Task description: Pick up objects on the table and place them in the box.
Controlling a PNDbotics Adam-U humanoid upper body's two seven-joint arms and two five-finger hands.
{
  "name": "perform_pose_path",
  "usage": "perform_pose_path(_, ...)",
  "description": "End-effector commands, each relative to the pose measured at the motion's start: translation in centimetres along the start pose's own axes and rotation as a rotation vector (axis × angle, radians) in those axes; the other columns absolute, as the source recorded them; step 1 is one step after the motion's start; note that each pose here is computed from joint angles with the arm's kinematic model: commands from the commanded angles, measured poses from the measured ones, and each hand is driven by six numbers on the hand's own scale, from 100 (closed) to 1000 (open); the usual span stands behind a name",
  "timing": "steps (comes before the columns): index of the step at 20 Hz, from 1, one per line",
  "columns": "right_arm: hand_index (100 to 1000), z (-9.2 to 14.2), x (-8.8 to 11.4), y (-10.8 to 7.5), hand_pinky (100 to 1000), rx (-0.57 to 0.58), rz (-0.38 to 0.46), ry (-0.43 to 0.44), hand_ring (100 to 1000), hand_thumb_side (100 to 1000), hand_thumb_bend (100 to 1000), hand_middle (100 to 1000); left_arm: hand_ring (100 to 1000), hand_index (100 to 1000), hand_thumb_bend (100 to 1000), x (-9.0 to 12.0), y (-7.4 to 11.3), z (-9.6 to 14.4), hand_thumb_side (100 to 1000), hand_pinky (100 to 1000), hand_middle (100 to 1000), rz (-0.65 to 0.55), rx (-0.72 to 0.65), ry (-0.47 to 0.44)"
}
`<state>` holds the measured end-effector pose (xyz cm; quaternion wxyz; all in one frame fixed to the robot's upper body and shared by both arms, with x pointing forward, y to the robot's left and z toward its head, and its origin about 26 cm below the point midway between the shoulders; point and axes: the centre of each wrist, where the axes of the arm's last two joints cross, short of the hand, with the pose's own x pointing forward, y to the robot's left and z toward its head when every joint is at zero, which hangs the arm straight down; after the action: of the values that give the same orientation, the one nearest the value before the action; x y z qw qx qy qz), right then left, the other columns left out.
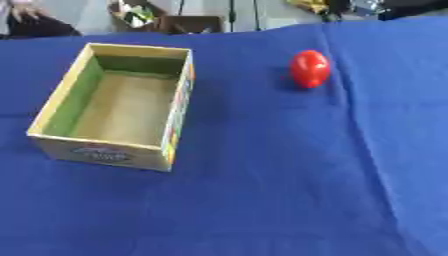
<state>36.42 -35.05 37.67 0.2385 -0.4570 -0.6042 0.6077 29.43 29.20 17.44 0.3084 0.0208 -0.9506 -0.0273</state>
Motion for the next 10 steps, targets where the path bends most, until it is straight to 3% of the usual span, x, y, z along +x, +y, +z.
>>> perform_pose_path(1, 1000, -1.0, -1.6, 0.6, 919, 0.131, 0.04, 0.011, 983, 831, 674, 976, 318, 703, 100, 0.6, 0.2, -0.4, 784, 177, 369, -0.012, -0.032, -0.02)
perform_pose_path(4, 1000, -2.1, -2.5, 1.6, 919, 0.249, 0.036, 0.005, 992, 792, 665, 971, 318, 703, 100, 0.6, 0.2, -0.4, 784, 178, 369, -0.008, -0.038, -0.019)
perform_pose_path(7, 1000, -2.9, -3.1, 2.3, 920, 0.296, 0.012, 0.007, 995, 784, 664, 971, 318, 703, 100, 0.6, 0.1, -0.4, 784, 178, 370, -0.006, -0.038, -0.018)
perform_pose_path(8, 1000, -3.0, -3.2, 2.5, 926, 0.303, 0.009, 0.007, 1000, 715, 642, 988, 318, 703, 100, 0.6, 0.1, -0.4, 784, 178, 370, -0.006, -0.038, -0.018)
perform_pose_path(10, 1000, -3.5, -3.5, 3.6, 930, 0.363, -0.013, 0.016, 1000, 695, 632, 995, 318, 703, 100, 0.5, 0.1, -0.4, 784, 178, 370, -0.002, -0.041, -0.018)
